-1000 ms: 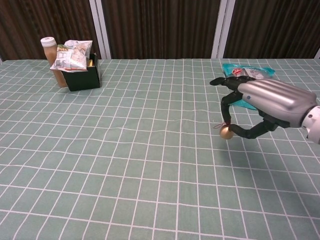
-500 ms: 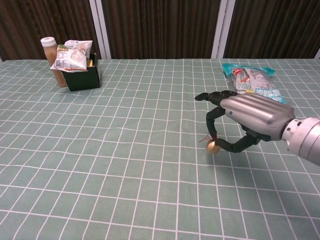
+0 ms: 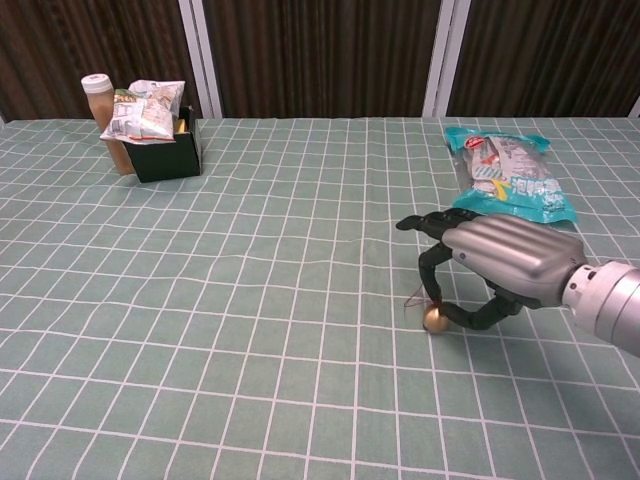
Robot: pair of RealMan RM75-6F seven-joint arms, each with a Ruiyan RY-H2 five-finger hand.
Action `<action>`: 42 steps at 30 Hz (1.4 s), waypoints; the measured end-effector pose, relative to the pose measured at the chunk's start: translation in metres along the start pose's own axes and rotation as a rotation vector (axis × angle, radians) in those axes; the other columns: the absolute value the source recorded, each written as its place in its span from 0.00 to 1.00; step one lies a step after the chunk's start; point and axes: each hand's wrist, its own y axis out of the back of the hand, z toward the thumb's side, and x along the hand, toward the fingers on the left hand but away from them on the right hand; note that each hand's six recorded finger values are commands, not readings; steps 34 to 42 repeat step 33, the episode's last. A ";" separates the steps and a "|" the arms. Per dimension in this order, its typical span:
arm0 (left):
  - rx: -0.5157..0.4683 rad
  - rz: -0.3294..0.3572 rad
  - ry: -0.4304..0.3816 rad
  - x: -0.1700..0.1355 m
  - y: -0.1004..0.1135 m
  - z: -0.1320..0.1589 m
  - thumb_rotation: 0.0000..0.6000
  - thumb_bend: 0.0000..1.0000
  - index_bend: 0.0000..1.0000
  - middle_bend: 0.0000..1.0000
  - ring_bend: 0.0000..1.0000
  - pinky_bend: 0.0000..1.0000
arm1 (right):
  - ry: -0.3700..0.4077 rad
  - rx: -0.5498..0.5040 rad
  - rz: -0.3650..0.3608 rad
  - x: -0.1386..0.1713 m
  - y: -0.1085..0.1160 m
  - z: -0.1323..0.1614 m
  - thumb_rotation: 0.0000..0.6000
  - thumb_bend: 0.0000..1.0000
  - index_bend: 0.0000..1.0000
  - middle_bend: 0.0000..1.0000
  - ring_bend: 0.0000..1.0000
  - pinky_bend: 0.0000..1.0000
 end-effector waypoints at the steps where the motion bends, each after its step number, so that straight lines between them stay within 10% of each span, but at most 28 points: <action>1: 0.001 -0.002 -0.002 0.000 -0.001 0.000 1.00 0.42 0.00 0.00 0.00 0.00 | -0.003 -0.002 0.005 0.000 -0.001 -0.001 1.00 0.58 0.67 0.13 0.00 0.00; 11: 0.000 -0.004 -0.002 -0.001 0.000 0.001 1.00 0.42 0.00 0.00 0.00 0.00 | -0.021 -0.032 0.038 0.012 0.000 -0.005 1.00 0.58 0.31 0.08 0.00 0.00; 19: 0.002 0.021 0.004 -0.002 0.004 0.000 1.00 0.42 0.00 0.00 0.00 0.00 | -0.088 -0.107 -0.092 0.057 0.049 -0.031 1.00 0.50 0.02 0.00 0.00 0.00; 30: -0.018 -0.006 -0.061 -0.002 -0.007 0.015 1.00 0.42 0.00 0.00 0.00 0.01 | -0.544 -0.064 -0.207 0.222 0.071 -0.129 1.00 0.40 0.00 0.00 0.00 0.00; 42: 0.000 -0.012 -0.057 0.001 -0.013 0.018 1.00 0.42 0.00 0.00 0.00 0.01 | -0.562 -0.069 -0.201 0.228 0.065 -0.136 1.00 0.40 0.00 0.00 0.00 0.00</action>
